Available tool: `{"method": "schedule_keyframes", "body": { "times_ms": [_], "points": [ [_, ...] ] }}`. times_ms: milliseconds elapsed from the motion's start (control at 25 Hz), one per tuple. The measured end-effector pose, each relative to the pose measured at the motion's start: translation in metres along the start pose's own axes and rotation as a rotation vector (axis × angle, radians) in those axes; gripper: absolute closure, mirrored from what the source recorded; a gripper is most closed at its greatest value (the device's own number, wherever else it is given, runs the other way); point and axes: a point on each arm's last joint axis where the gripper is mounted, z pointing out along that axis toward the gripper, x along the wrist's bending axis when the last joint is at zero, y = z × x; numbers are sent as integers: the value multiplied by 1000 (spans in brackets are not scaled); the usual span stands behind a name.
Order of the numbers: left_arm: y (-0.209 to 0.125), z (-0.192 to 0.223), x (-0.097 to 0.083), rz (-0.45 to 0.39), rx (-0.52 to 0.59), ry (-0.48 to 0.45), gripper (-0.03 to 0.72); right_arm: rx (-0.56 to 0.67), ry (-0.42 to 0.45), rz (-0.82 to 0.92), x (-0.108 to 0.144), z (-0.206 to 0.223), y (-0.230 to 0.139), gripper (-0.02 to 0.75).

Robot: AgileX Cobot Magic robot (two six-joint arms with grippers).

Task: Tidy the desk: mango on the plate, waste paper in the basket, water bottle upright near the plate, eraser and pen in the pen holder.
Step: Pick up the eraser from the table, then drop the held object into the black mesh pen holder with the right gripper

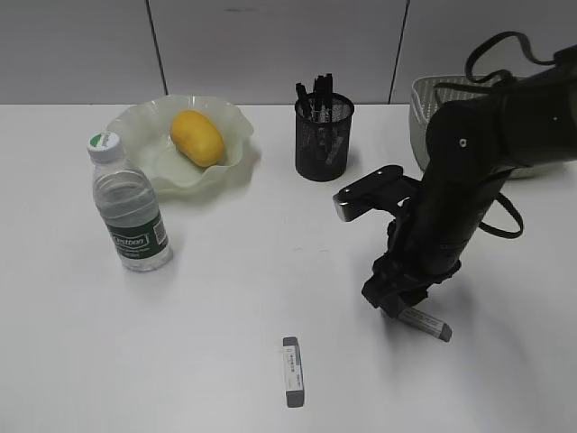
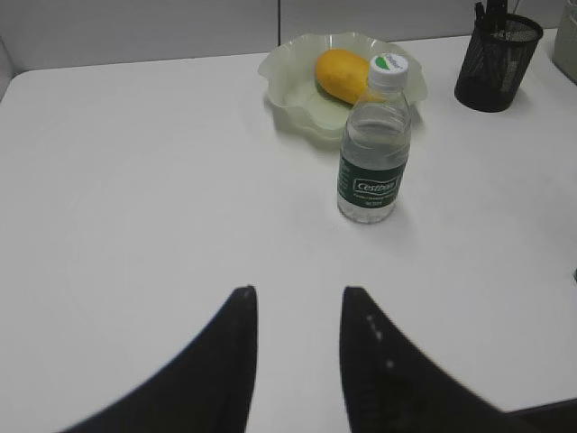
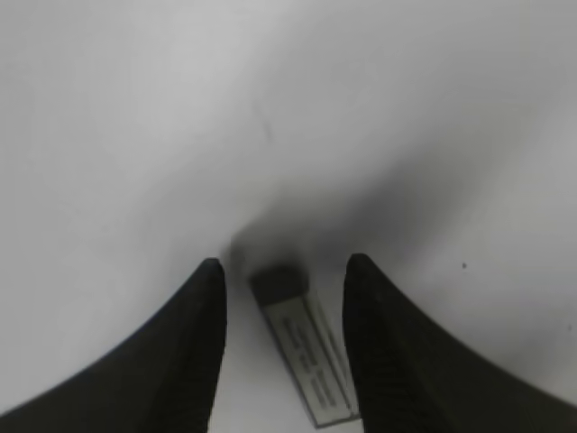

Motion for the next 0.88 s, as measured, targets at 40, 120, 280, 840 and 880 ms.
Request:
{"method": "schedule_keyframes", "body": {
  "times_ms": [40,120,280,840,880],
  "points": [
    [0,0,0,0,0,1,452,18,-1,-7,0,4,1,386],
    [0,0,0,0,0,1,452,46,-11,-27,-2,9,0,386],
    [0,0,0,0,0,1,452,77,-30,-59,-4,15,-2,407],
    [0,0,0,0,0,1,452,-884,-191,-70,-8,-103,65,573],
    [0,0,0,0,0,1,452,-1054,-220,-72,-9,-116,74,573]
  ]
}}
